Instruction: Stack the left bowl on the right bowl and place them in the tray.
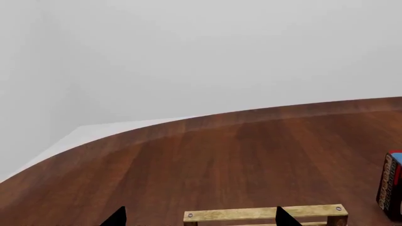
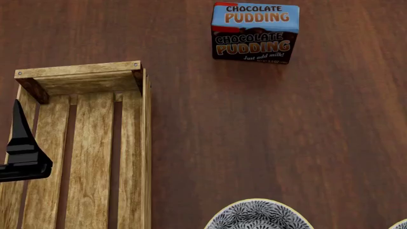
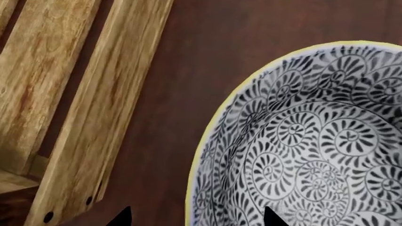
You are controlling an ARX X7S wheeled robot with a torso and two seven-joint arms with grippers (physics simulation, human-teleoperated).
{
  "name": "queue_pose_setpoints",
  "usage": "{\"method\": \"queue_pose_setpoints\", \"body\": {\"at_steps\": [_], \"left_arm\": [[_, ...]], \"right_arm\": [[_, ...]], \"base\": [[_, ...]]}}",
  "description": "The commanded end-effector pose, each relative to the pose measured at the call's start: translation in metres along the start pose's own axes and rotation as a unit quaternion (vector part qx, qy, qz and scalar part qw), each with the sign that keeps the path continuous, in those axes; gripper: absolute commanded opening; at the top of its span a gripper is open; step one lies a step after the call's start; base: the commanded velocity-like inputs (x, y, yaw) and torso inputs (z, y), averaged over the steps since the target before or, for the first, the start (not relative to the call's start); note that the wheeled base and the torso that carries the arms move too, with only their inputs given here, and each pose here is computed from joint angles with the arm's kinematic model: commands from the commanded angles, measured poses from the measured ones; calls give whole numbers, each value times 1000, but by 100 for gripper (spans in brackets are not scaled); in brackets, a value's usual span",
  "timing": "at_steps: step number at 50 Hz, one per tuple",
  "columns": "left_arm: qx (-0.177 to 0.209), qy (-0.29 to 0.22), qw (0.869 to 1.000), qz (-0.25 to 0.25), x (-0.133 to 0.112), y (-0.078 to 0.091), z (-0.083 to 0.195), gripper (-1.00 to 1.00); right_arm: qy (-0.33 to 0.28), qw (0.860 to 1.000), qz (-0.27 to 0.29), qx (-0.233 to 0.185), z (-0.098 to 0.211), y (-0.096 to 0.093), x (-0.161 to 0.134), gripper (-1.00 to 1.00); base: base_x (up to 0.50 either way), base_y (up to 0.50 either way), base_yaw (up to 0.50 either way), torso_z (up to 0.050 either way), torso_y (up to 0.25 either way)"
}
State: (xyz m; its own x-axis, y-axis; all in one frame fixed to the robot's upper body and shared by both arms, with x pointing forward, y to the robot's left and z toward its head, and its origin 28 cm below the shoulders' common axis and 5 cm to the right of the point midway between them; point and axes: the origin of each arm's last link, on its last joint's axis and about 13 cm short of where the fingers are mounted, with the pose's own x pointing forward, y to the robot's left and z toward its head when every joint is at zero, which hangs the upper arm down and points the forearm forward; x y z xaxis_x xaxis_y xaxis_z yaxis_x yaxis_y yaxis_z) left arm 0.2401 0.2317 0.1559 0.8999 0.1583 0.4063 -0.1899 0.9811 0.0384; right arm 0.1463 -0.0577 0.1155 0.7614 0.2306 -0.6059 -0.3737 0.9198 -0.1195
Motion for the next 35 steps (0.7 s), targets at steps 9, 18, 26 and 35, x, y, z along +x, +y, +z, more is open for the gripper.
{"method": "queue_pose_setpoints", "body": {"at_steps": [9,18,26,35], "left_arm": [[1,1,1000,-2,0,0,1,100],[1,1,1000,-1,0,0,0,100],[1,1,1000,-1,0,0,0,100],[1,1,1000,0,0,0,1,100]], "right_arm": [[9,1000,11,12,-8,-1,10,100],[14,1000,11,19,-13,-1,13,100],[34,999,5,28,-17,-3,18,-100],[36,999,3,26,-17,-2,17,-100]], "base": [[0,0,0,0,0],[0,0,0,0,0],[0,0,0,0,0],[1,0,1,0,-2]]}}
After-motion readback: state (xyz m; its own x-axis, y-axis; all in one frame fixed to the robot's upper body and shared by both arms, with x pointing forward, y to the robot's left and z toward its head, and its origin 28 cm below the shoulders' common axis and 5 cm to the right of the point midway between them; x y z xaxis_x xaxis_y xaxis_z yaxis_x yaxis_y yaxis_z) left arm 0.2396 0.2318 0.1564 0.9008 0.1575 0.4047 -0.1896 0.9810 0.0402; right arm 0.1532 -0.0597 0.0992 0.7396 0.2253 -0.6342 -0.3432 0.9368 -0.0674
